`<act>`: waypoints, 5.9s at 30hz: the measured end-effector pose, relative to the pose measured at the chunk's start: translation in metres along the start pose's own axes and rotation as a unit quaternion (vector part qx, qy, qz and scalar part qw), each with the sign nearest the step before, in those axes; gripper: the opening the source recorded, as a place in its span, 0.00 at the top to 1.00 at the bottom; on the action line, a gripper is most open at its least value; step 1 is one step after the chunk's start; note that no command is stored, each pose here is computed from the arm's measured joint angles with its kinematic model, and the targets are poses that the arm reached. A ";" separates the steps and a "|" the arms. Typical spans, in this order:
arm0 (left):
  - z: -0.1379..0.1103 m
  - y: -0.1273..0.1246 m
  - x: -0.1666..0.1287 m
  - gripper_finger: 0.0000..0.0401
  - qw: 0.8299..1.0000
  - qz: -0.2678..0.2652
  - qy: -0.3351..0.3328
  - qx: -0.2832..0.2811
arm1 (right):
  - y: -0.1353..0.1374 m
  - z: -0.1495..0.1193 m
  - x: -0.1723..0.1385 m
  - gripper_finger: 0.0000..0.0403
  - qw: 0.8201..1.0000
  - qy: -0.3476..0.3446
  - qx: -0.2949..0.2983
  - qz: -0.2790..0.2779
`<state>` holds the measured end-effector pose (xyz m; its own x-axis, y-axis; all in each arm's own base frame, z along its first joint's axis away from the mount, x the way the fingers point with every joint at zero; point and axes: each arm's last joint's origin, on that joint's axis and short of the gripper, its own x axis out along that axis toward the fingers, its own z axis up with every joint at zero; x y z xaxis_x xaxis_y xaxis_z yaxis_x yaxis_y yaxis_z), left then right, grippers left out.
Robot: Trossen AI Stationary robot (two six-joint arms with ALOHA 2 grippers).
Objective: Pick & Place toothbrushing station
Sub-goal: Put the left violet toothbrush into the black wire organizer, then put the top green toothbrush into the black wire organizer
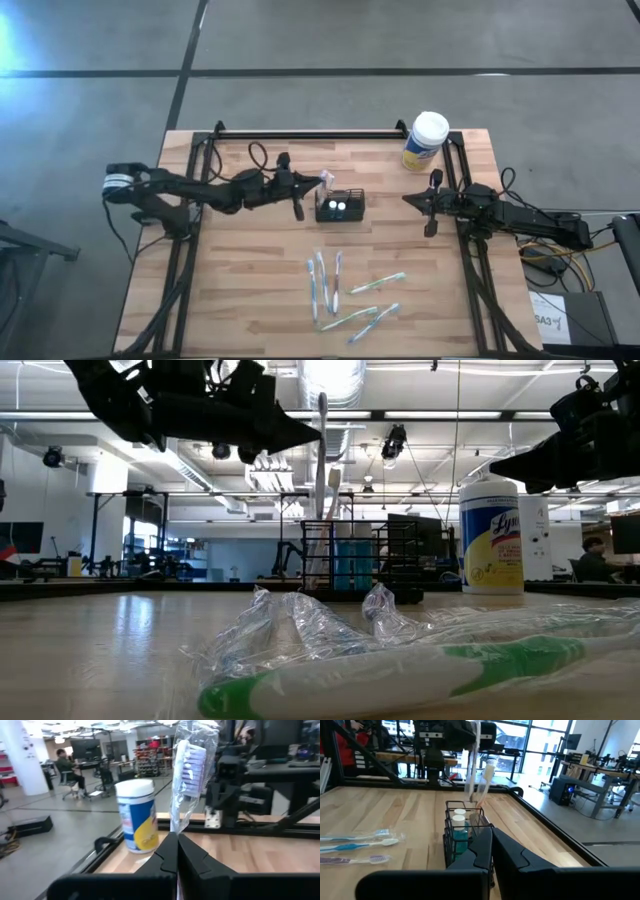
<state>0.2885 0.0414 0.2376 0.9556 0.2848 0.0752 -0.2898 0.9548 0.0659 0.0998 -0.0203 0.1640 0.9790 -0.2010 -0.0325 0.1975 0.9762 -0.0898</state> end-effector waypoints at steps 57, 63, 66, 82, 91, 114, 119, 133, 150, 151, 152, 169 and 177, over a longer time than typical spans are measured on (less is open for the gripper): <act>-0.056 0.002 0.014 0.71 0.994 0.000 0.108 0.000 | 0.000 -0.001 0.000 0.98 1.000 0.005 0.002 0.001; -0.060 0.002 0.013 0.53 0.991 0.000 0.130 -0.007 | 0.000 -0.001 0.000 0.98 1.000 0.005 0.002 0.002; -0.055 0.001 0.012 0.46 0.992 -0.002 0.123 -0.005 | 0.000 -0.001 0.000 0.98 1.000 0.006 0.002 0.002; 0.008 0.014 -0.076 0.61 0.987 -0.010 0.129 -0.097 | 0.000 -0.003 0.001 0.98 1.000 0.017 0.012 0.002; -0.037 0.017 -0.123 0.97 0.992 -0.017 0.054 -0.110 | 0.000 -0.001 0.001 0.98 1.000 0.006 0.017 0.002; -0.083 0.015 -0.150 0.99 0.990 -0.078 0.119 -0.018 | 0.000 -0.001 0.001 0.98 0.999 0.006 0.032 0.001; -0.077 0.016 -0.149 0.99 0.993 -0.076 0.084 -0.022 | 0.000 0.000 0.001 0.98 0.998 0.000 0.070 0.002; -0.076 0.015 -0.148 0.98 0.993 -0.075 0.081 -0.033 | 0.003 0.011 0.000 0.98 0.989 -0.057 0.131 -0.022; -0.076 0.015 -0.148 0.97 0.992 -0.073 0.083 -0.059 | -0.003 0.114 0.018 0.98 0.968 0.199 0.147 -0.050; -0.076 0.015 -0.148 0.97 0.992 -0.073 0.083 -0.060 | -0.002 0.119 0.022 0.98 0.959 0.235 0.148 -0.052; -0.076 0.016 -0.148 0.97 0.992 -0.073 0.083 -0.061 | -0.001 0.121 0.027 0.98 0.949 0.273 0.147 -0.053; -0.081 0.014 -0.150 0.98 0.987 -0.103 0.109 -0.062 | 0.087 0.120 0.067 0.98 0.845 0.507 0.171 -0.025; -0.082 0.012 -0.150 0.97 0.982 -0.123 0.121 -0.075 | 0.138 0.100 0.061 0.98 0.798 0.547 0.254 -0.014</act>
<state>0.1456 0.0173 0.1452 0.9857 0.0386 -0.1640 -0.0548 0.9939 -0.0957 0.1918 0.1105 0.2491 0.3995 0.0968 -0.9116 0.4848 0.8217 0.2997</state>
